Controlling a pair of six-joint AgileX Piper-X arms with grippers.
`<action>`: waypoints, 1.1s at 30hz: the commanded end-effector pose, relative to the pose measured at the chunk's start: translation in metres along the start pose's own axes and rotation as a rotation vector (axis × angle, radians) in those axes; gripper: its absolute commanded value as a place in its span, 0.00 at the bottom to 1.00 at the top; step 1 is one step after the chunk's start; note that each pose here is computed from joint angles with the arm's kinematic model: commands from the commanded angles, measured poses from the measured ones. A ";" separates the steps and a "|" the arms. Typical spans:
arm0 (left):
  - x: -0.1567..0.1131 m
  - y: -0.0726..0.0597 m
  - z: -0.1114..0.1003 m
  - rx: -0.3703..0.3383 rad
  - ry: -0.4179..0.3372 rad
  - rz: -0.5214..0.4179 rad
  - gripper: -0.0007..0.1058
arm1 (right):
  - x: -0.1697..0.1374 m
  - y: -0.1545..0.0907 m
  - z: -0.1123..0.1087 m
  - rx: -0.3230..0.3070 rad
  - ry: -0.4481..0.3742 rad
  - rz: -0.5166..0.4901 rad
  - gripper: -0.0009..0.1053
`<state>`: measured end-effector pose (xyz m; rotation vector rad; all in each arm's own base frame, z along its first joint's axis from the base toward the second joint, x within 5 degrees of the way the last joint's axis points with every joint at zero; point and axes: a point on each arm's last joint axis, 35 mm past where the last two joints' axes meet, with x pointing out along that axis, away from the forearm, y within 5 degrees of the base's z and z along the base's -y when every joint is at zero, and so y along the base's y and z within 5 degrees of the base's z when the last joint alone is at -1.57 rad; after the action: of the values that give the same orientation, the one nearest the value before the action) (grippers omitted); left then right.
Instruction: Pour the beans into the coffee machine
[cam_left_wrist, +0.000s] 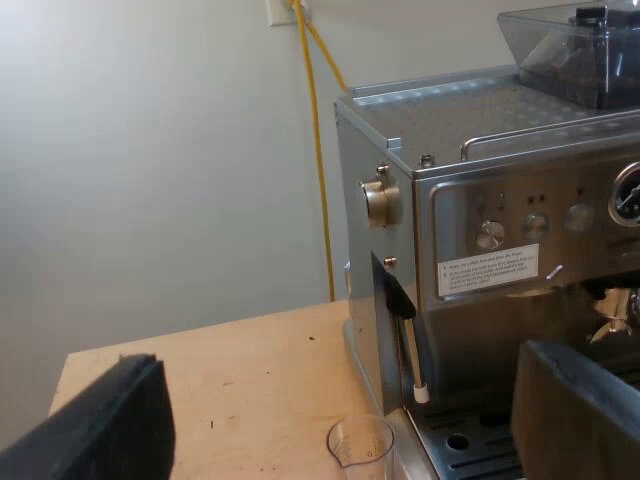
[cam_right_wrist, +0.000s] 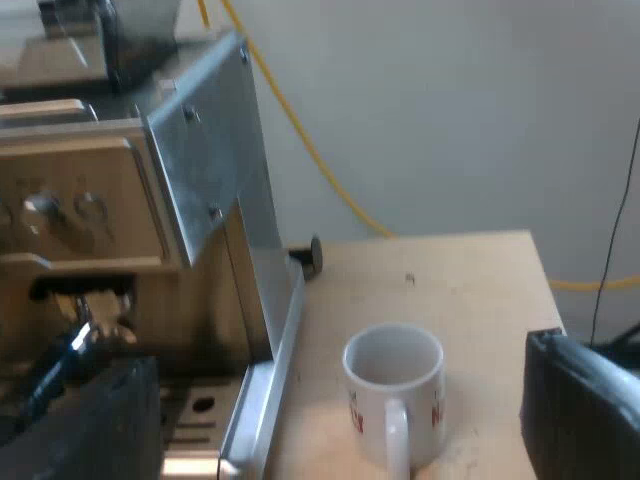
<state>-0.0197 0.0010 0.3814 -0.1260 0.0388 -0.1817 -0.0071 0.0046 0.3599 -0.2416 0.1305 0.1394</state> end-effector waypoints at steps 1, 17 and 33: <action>0.005 0.001 -0.005 -0.005 0.056 0.013 0.68 | 0.008 0.000 -0.005 0.019 0.022 0.003 0.73; 0.033 0.009 -0.053 -0.015 0.265 0.040 0.68 | 0.048 0.009 -0.057 0.048 0.206 0.056 0.73; 0.051 0.014 -0.085 -0.027 0.374 0.055 0.68 | 0.065 0.015 -0.091 0.065 0.320 0.089 0.73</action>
<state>0.0261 -0.0053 0.2925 -0.1105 0.4118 -0.1549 0.0433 0.0044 0.2591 -0.1921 0.4646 0.1789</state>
